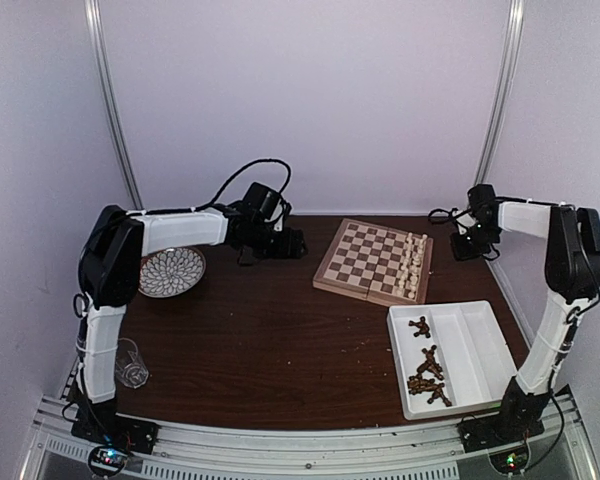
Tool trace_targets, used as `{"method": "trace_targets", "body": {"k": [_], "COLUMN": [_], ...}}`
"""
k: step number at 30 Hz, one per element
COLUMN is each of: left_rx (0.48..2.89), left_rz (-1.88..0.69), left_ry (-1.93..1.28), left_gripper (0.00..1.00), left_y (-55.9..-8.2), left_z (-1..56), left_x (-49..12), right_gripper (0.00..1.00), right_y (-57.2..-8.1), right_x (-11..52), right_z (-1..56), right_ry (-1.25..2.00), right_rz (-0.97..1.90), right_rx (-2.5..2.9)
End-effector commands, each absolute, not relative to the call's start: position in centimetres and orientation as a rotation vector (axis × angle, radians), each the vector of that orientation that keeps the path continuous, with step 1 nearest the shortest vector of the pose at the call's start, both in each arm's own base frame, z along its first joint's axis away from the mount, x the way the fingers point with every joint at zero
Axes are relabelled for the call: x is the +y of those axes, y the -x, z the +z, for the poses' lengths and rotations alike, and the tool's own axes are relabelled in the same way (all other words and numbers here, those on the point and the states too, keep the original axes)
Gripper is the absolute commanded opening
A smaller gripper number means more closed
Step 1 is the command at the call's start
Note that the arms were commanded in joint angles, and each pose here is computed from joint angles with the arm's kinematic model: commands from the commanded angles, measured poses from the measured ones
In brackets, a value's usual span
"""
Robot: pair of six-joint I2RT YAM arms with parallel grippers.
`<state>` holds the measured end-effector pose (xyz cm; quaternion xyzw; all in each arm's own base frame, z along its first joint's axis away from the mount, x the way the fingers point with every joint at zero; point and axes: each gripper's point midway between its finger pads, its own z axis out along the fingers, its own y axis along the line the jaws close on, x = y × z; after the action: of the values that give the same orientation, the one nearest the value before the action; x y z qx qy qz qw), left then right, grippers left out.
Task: Set up the chess pieces on the board
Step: Move the chessboard to the center of the board.
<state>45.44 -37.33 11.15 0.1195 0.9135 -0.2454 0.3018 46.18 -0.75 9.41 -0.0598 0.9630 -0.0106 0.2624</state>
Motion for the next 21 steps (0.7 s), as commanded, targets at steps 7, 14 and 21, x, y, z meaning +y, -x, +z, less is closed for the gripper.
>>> {"method": "trace_targets", "body": {"k": [7, 14, 21], "left_rx": [2.430, 2.399, 2.404], "left_rz": [-0.716, -0.825, -0.874], "left_ry": [-0.181, -0.183, -0.214], "left_gripper": [0.70, 0.72, 0.68], "left_y": [-49.0, -49.9, -49.5], "left_z": [7.1, 6.1, 5.5], "left_x": [-40.6, -43.6, -45.2], "right_gripper": [0.03, 0.03, 0.04], "right_y": [-48.3, -48.4, -49.1], "right_x": [0.2, 0.8, 1.6], "right_z": [5.5, 3.8, 3.3], "right_ry": [0.024, -0.006, -0.026], "right_rz": [0.122, 0.185, 0.261], "right_rx": [2.701, 2.736, 2.748]}}
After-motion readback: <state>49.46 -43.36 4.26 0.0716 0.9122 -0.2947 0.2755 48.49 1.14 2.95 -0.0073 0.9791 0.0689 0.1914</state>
